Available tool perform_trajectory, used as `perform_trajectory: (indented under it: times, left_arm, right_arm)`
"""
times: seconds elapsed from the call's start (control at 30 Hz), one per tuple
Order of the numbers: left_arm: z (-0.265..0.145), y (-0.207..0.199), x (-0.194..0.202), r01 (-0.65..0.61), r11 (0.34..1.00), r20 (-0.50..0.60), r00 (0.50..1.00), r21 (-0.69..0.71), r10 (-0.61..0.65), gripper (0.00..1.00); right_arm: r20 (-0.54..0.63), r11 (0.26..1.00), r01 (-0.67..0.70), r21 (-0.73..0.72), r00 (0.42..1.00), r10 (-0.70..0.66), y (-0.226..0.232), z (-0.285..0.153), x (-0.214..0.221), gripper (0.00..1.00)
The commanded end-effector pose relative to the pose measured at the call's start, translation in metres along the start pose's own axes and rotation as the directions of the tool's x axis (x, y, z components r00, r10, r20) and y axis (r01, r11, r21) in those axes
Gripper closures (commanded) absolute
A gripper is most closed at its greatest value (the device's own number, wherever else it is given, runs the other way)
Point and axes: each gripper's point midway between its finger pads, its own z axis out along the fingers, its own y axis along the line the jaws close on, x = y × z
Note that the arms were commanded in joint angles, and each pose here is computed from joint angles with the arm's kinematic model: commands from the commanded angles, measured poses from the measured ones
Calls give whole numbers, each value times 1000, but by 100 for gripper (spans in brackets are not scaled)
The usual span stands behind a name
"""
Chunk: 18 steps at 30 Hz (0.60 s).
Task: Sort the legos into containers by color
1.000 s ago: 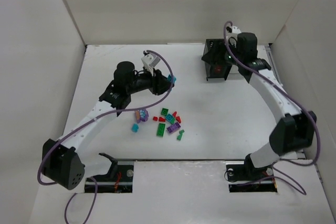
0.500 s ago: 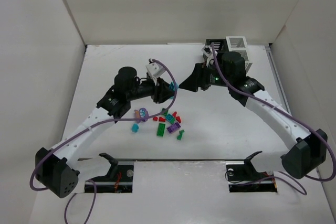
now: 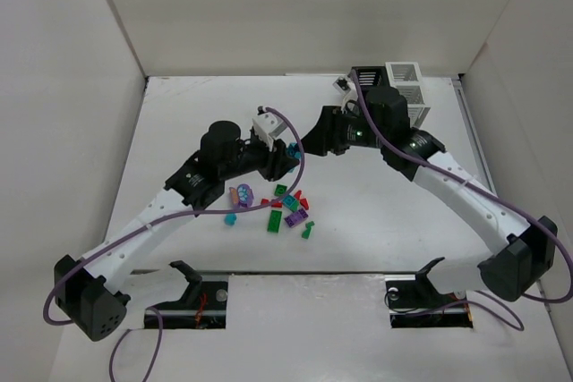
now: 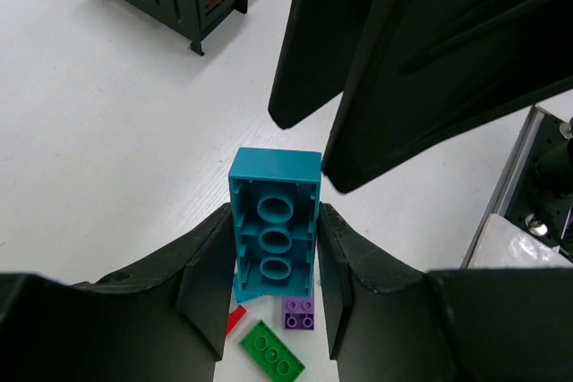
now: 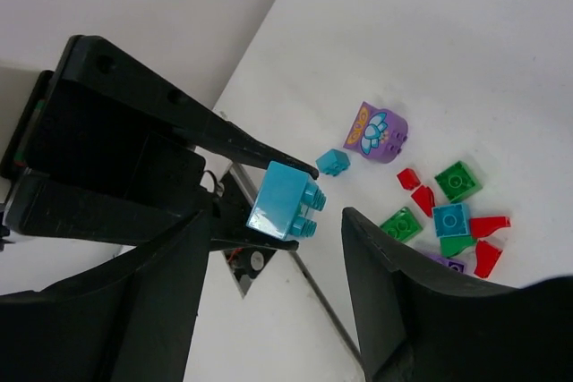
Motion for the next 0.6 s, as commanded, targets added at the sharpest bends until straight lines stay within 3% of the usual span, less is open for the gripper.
perform_trajectory:
  times: [0.0, 0.3, 0.37, 0.47, 0.5, 0.53, 0.57]
  left_arm:
    - [-8, -3, -35, -51, 999, 81, 995, -13, 52, 100]
    - [1, -4, -34, -75, 997, 53, 996, -6, 75, 100]
    - [0, -2, -39, -77, 997, 62, 995, -18, 78, 100]
    - [2, 2, -38, -73, 997, 53, 996, -36, 75, 100]
    - [3, 2, -40, -73, 997, 53, 996, -36, 75, 100]
    - [3, 2, -40, -73, 997, 53, 996, -36, 75, 100]
    - [3, 4, -40, -73, 996, 53, 996, -46, 75, 100]
  right_arm:
    - [3, 1000, 16, 11, 1000, -16, 6, 5, -6, 35]
    - [-27, 997, 23, 79, 999, -21, -2, 19, -6, 40]
    - [-35, 996, 23, 85, 999, -20, -3, 23, -3, 51]
    - [-22, 995, 30, 93, 999, -28, 1, 23, -7, 55]
    - [-17, 993, 27, 114, 1000, -25, -3, 22, -7, 63]
    - [-17, 993, 27, 114, 1000, -25, -3, 22, -7, 63]
    - [-12, 992, 27, 123, 1000, -26, -5, 23, -9, 73]
